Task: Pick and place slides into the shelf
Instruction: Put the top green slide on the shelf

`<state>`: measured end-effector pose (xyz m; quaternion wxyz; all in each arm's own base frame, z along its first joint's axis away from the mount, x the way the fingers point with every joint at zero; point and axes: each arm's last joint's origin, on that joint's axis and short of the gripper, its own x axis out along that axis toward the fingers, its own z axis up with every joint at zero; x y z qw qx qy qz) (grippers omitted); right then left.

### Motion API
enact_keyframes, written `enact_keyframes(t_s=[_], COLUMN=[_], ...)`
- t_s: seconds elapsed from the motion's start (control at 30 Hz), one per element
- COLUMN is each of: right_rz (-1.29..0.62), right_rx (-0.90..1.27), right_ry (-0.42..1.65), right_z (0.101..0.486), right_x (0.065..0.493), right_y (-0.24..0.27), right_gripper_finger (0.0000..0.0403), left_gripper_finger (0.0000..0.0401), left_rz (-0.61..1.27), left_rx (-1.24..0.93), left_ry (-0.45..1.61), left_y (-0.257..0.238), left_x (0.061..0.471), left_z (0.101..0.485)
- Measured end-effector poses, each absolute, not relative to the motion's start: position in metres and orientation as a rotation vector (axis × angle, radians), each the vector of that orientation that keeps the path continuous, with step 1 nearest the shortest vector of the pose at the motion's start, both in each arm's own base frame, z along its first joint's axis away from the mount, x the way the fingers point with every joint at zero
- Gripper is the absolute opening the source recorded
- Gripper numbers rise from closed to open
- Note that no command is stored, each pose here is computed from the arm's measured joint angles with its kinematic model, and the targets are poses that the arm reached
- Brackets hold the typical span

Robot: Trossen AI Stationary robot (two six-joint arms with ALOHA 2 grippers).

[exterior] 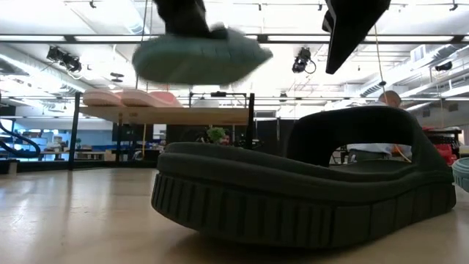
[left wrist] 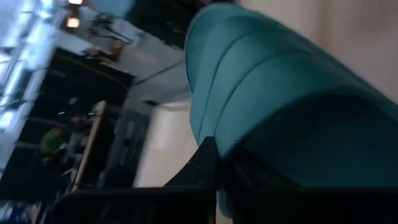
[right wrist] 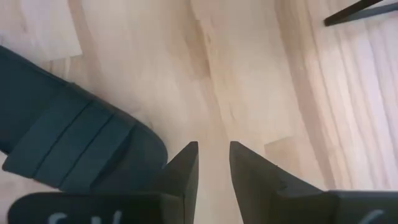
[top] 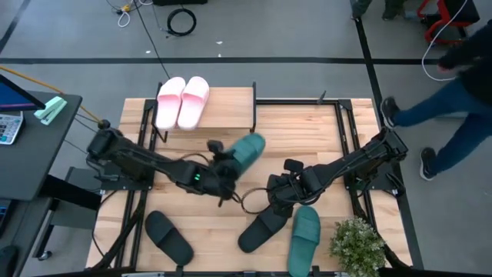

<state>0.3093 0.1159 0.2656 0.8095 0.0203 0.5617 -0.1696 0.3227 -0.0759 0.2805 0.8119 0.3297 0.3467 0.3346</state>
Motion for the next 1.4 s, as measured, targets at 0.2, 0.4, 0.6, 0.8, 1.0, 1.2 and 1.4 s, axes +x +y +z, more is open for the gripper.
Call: enact_keyframes(t_s=[0.2, 0.4, 0.6, 0.8, 1.0, 1.2, 1.4], right_rz=[-0.374, -0.373, -0.384, -0.398, -0.404, -0.405, -0.404], right_rx=[0.033, 0.034, 0.054, 0.052, 0.025, 0.022, 0.018], right_ry=[1.192, 1.190, 1.184, 1.174, 1.163, 1.164, 1.166], right_z=[0.266, 0.266, 0.266, 0.266, 0.266, 0.266, 0.266], right_x=[0.310, 0.310, 0.310, 0.310, 0.311, 0.311, 0.311], right_y=[0.115, 0.116, 0.116, 0.115, 0.115, 0.115, 0.115], right_gripper_finger=[0.0098, 0.0098, 0.0098, 0.0098, 0.0098, 0.0098, 0.0098], left_gripper_finger=[0.0013, 0.0019, 0.0013, 0.0022, 0.0013, 0.0024, 0.0013], left_rz=[0.869, 1.033, 1.123, 1.085, 1.074, 1.111, 1.142], left_rx=[0.593, 0.557, 0.462, 0.357, 0.338, 0.327, 0.315], left_ry=[0.665, 0.685, 0.740, 0.756, 0.838, 0.917, 0.934], left_y=[-0.029, 0.034, 0.091, 0.126, 0.148, 0.170, 0.180], left_x=[0.300, 0.293, 0.288, 0.286, 0.295, 0.298, 0.294], left_z=[0.327, 0.346, 0.340, 0.331, 0.308, 0.286, 0.284])
